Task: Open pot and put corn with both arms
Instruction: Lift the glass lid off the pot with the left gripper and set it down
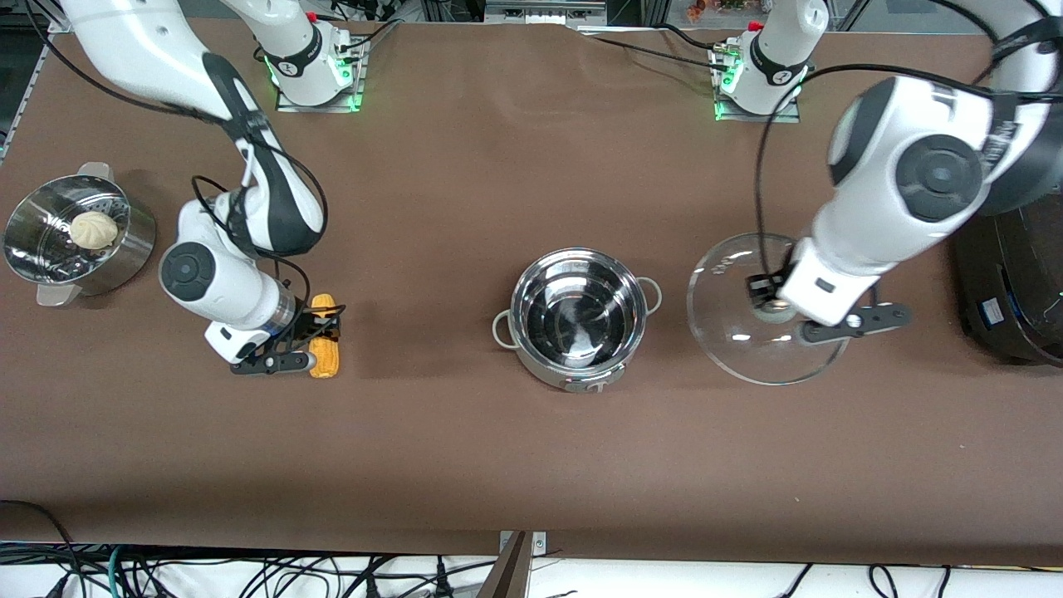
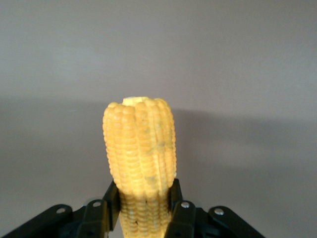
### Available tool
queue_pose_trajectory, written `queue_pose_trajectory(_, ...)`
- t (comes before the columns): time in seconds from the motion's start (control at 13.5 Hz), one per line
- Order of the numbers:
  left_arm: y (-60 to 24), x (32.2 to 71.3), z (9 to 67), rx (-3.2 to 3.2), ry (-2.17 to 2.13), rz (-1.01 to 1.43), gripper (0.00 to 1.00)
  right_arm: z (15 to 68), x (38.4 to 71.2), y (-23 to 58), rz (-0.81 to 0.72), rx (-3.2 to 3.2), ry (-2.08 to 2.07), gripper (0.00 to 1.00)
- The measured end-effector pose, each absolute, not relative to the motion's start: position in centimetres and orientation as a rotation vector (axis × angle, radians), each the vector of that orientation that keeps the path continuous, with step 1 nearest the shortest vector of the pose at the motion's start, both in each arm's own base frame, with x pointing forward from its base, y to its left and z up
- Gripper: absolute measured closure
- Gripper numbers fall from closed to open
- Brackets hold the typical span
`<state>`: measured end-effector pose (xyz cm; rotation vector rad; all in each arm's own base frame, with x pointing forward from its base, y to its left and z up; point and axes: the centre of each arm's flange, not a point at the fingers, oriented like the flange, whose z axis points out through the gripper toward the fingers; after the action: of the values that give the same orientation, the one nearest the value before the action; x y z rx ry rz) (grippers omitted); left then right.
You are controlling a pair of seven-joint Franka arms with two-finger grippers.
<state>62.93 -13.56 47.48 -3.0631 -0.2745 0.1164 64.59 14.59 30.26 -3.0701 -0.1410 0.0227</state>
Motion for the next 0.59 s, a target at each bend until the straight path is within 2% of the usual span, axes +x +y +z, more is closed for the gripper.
queue_pose_trajectory(0.15, -9.0, 63.0, 45.1, -3.066, -0.201, 0.127, 0.5, 37.6, 64.7, 17.7, 0.069, -3.041, -0.084, 0.56)
queue_pose_trajectory(0.3, -4.6, 63.3, 42.0, -3.124, -0.131, 0.101, 0.5, 44.6, 64.4, 21.6, 0.054, -2.993, -0.033, 0.56)
queue_pose_trajectory(0.59, 1.2, 62.0, 35.5, -3.151, -0.037, 0.027, 0.5, 51.4, 61.9, 31.5, -0.03, -2.866, 0.079, 0.56)
